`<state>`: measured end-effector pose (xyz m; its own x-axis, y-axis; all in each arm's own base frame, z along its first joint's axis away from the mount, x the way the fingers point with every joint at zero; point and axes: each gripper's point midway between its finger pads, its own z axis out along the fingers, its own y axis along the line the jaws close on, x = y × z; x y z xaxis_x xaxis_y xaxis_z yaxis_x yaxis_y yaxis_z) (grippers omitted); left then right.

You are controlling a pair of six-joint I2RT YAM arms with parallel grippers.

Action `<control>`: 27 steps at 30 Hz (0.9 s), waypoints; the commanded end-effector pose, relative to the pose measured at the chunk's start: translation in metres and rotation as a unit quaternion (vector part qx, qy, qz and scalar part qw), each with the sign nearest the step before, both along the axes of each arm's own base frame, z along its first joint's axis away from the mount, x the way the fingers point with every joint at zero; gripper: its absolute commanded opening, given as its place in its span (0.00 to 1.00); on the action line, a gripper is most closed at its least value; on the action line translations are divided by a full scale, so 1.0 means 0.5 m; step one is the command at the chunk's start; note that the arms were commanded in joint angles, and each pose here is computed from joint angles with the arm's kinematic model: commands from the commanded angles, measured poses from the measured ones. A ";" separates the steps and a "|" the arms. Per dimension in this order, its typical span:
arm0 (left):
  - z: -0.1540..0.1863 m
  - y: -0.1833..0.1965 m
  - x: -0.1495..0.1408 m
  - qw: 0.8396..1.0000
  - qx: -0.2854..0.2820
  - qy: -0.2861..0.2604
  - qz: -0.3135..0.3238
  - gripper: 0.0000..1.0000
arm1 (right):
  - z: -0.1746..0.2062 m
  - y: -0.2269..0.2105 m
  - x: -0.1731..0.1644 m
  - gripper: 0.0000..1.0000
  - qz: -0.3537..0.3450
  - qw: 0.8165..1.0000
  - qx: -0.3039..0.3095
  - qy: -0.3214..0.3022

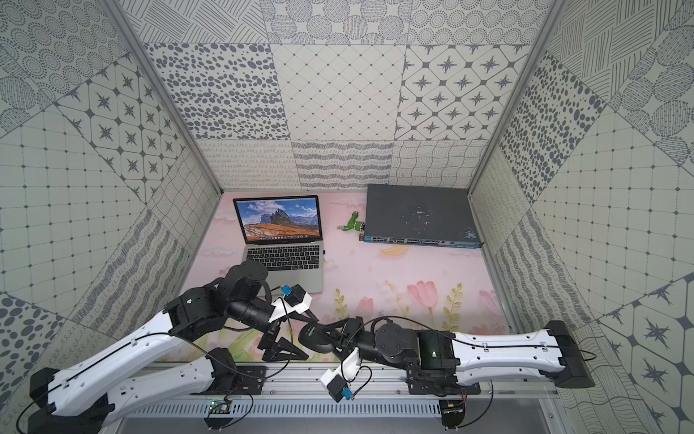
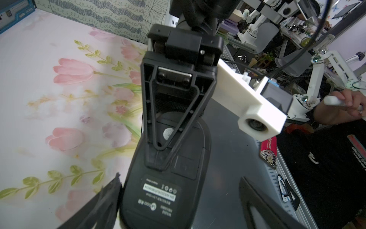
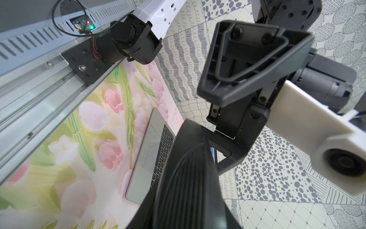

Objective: Remove the wireless mouse receiver from the laptop
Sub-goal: Pick up the mouse from the center of the board.

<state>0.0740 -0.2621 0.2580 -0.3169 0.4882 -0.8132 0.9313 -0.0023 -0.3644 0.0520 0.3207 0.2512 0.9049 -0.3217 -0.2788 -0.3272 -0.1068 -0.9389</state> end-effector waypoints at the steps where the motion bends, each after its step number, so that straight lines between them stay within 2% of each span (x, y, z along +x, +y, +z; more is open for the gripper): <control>1: 0.003 -0.015 -0.010 0.999 -0.013 -0.031 -0.042 0.93 | 0.053 -0.001 -0.010 0.24 0.007 0.999 0.036 0.002; 12: -0.029 -0.036 0.001 0.999 0.018 -0.003 -0.046 0.73 | 0.065 0.004 -0.015 0.24 0.016 0.999 0.046 -0.004; 16: -0.036 -0.040 0.004 0.998 0.028 0.007 -0.047 0.60 | 0.063 0.004 -0.015 0.24 0.016 0.999 0.047 -0.004; 21: -0.032 -0.038 0.002 0.998 0.027 0.002 -0.049 0.32 | 0.059 0.003 -0.014 0.24 0.014 0.999 0.046 -0.003; 22: -0.032 -0.037 0.002 0.998 0.027 -0.001 -0.049 0.29 | 0.060 0.003 -0.012 0.26 0.012 0.999 0.049 -0.003; 23: -0.032 -0.035 0.003 0.999 0.029 -0.004 -0.046 0.26 | 0.063 0.002 -0.010 0.35 0.009 0.999 0.053 -0.002; 26: -0.028 -0.024 0.026 0.998 0.043 -0.046 -0.013 0.20 | 0.088 -0.007 0.005 0.89 -0.018 0.996 0.084 0.008; 27: -0.027 -0.015 0.049 0.995 0.052 -0.080 0.014 0.17 | 0.095 -0.015 0.009 0.96 -0.028 0.995 0.090 0.027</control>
